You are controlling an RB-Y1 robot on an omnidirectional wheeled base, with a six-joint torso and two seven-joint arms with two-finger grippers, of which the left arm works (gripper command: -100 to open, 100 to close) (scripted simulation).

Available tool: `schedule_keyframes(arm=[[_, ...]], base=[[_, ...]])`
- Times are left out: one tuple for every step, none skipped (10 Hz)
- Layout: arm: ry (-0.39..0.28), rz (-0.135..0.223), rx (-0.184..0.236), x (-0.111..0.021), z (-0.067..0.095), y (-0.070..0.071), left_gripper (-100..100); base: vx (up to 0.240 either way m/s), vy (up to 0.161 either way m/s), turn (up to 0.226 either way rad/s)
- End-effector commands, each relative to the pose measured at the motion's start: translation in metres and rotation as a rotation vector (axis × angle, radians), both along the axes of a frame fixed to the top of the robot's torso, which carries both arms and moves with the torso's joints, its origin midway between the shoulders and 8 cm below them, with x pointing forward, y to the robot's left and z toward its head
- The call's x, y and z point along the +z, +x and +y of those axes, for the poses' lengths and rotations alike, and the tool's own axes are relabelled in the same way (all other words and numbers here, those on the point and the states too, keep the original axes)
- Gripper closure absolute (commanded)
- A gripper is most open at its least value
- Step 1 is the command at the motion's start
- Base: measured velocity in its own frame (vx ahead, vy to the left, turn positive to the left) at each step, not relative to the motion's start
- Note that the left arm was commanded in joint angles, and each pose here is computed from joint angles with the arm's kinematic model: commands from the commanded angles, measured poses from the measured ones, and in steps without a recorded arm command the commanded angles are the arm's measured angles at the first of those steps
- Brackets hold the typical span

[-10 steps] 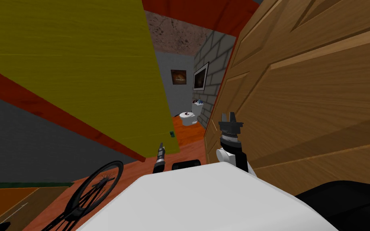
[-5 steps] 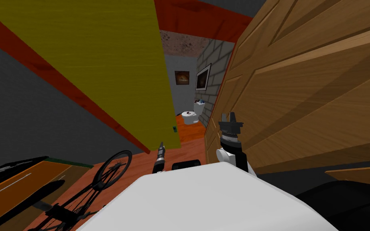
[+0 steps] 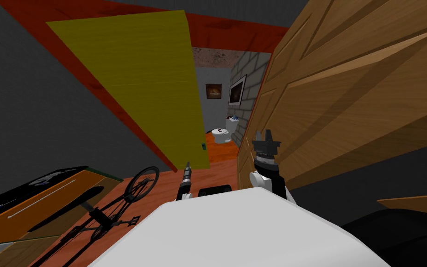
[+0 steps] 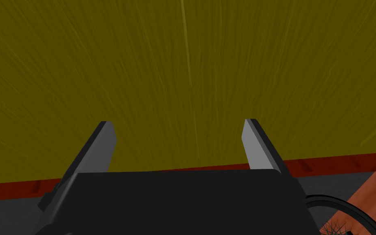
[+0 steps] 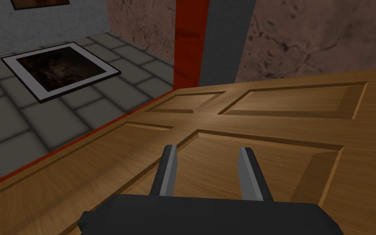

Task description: Pull the door open

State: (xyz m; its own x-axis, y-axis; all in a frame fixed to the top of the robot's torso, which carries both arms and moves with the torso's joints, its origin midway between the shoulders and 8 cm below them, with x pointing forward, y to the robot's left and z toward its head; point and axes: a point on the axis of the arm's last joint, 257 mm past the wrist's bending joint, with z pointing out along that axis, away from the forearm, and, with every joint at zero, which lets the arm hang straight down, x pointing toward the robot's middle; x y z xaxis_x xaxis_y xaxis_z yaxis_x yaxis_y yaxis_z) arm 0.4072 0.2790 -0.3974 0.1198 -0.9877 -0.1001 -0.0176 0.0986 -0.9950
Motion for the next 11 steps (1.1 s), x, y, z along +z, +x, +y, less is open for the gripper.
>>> schedule_keyframes(arm=[[-0.005,-0.002,-0.008,0.0,-0.007,0.008,-100],[-0.008,-0.002,-0.01,0.0,-0.01,0.01,-100],[-0.016,-0.002,-0.018,-0.001,-0.018,0.017,-100],[-0.02,-0.002,-0.021,-0.001,-0.022,0.02,-100],[-0.027,-0.002,-0.028,-0.001,-0.029,0.025,-100],[-0.033,-0.003,-0.032,-0.001,-0.035,0.029,-100],[-0.039,-0.004,-0.037,0.0,-0.042,0.033,-100],[-0.047,-0.005,-0.043,0.0,-0.05,0.038,-100],[-0.058,-0.007,-0.05,0.001,-0.06,0.043,-100],[-0.058,-0.007,-0.05,0.001,-0.06,0.043,-100],[-0.066,-0.009,-0.055,0.002,-0.067,0.047,-100]], base=[[-0.004,-0.004,0.051],[0.005,-0.003,0.025],[0.015,0.0,-0.001],[0.022,0.002,-0.015],[0.027,0.005,-0.032],[0.035,0.004,-0.051],[0.043,0.009,-0.065],[0.061,0.01,-0.102],[0.096,0.026,-0.165],[0.085,0.026,-0.055],[0.076,0.006,-0.07]])
